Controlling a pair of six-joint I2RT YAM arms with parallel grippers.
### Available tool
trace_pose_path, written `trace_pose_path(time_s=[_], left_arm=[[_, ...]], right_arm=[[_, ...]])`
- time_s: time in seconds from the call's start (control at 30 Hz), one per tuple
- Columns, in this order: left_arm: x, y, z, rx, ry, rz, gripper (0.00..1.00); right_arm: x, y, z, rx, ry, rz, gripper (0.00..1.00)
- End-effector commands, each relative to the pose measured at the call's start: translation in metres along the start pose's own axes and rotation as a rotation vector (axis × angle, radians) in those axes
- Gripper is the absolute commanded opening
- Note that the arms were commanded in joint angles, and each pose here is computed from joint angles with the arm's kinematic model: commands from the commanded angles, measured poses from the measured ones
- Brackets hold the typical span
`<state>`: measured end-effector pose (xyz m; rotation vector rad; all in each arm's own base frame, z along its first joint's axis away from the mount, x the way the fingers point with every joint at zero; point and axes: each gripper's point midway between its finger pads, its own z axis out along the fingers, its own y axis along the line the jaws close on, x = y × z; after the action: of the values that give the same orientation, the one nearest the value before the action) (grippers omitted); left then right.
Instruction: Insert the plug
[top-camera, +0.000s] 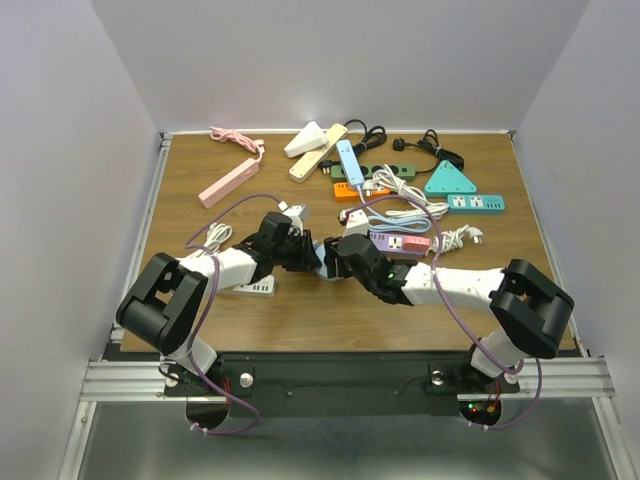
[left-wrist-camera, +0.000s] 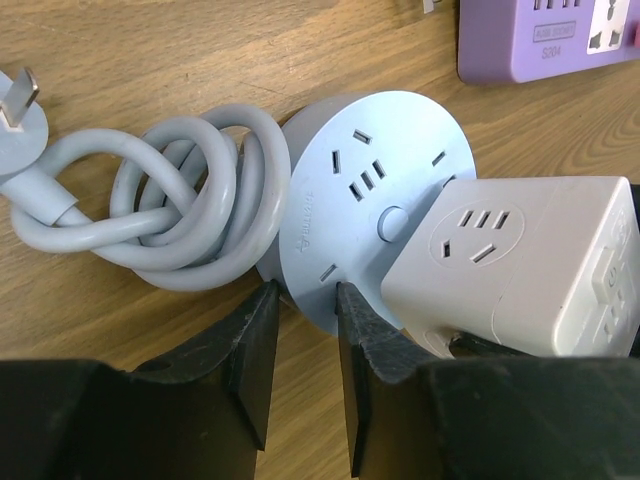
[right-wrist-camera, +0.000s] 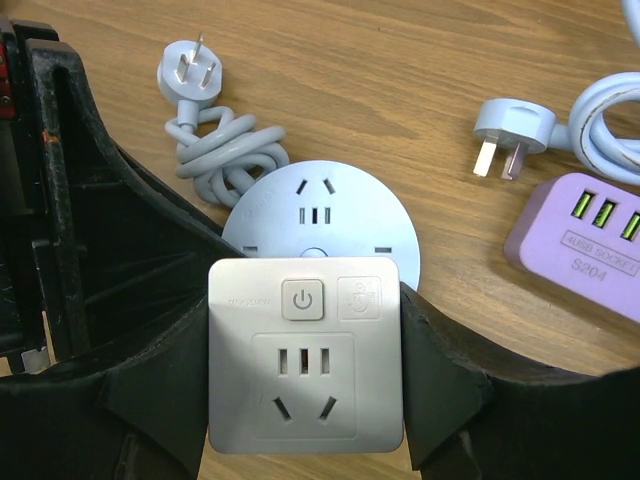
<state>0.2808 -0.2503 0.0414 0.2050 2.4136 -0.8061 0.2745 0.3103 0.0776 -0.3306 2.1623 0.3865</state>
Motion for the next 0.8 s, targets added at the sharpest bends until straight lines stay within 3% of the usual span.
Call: trace_pose_path(time_s=[0.0,0.1,0.23,0.77], left_arm=[[0.018,0.028,0.013,-0.091,0.063,0.037,0.12],[0.017,0.028,0.014,-0.09,0.063,0.038,0.04],[0.015,0.029,0.014,-0.091,0.06,0.041,0.0],[0.011,0.03,0.013,-0.081,0.062,0.042,0.0]], right_arm=[[0.168,-0.025,-0.039,0.035,0.551,-0.15,0.0],[0.176,-0.023,-0.039,0.044,0.568,-0.15,0.0],[0.186,-0.023,-0.042,0.06,0.586,-0.166,0.0],[0.22,-0.026,-0.056,0.12,0.653,-0.135,0.0]])
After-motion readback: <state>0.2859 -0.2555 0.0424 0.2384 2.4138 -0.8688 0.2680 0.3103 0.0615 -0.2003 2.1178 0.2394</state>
